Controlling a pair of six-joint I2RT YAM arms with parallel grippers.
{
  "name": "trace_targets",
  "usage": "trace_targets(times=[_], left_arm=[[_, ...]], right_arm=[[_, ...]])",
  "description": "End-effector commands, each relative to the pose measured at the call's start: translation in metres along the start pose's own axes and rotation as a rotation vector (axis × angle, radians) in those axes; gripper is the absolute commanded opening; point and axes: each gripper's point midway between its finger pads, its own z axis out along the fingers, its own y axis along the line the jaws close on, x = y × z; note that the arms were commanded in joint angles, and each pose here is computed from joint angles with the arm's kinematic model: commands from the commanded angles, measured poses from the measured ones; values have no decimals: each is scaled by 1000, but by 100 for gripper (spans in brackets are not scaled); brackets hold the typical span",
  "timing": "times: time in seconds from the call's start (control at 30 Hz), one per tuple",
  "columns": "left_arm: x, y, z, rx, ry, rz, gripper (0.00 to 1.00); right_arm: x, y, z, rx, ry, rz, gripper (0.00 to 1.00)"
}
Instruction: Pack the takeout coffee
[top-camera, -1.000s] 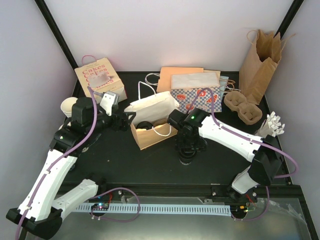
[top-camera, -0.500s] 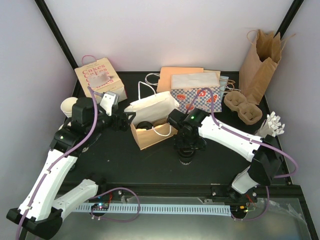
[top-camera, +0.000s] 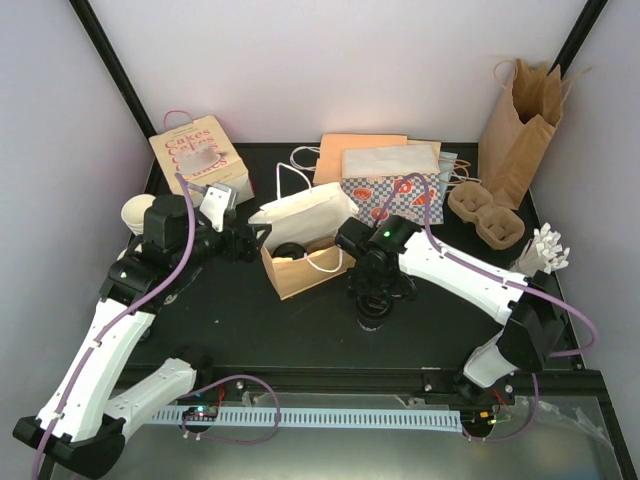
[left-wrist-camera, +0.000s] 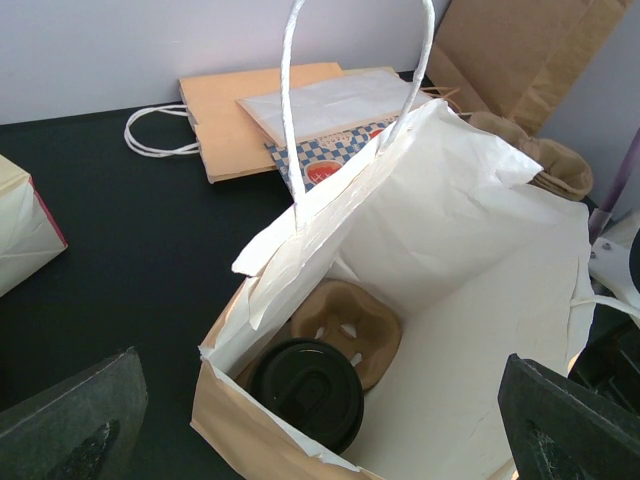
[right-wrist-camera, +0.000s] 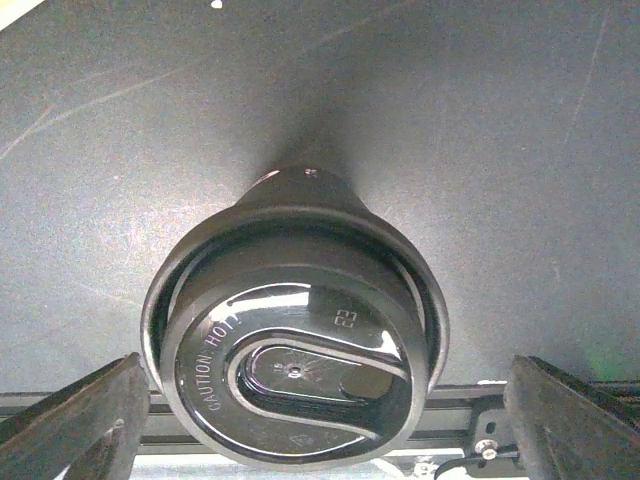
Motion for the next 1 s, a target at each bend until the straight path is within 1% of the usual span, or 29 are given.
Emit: trace_targets(times=[0.0, 0.23, 0.63, 0.97], left_arm=[[-7, -2, -5, 9, -33, 17, 99], [-8, -3, -6, 12, -37, 18, 99], [-9, -3, -5, 14, -38, 20, 99], [-8, -2, -5, 13, -35, 25, 99]], right_arm=[[-6, -4, -14, -8, -41, 28, 100], [-5, 1, -10, -19, -28, 25, 100], [-5, 5, -2, -19, -11, 36, 93], [-3, 10, 6, -39, 6, 40, 92]])
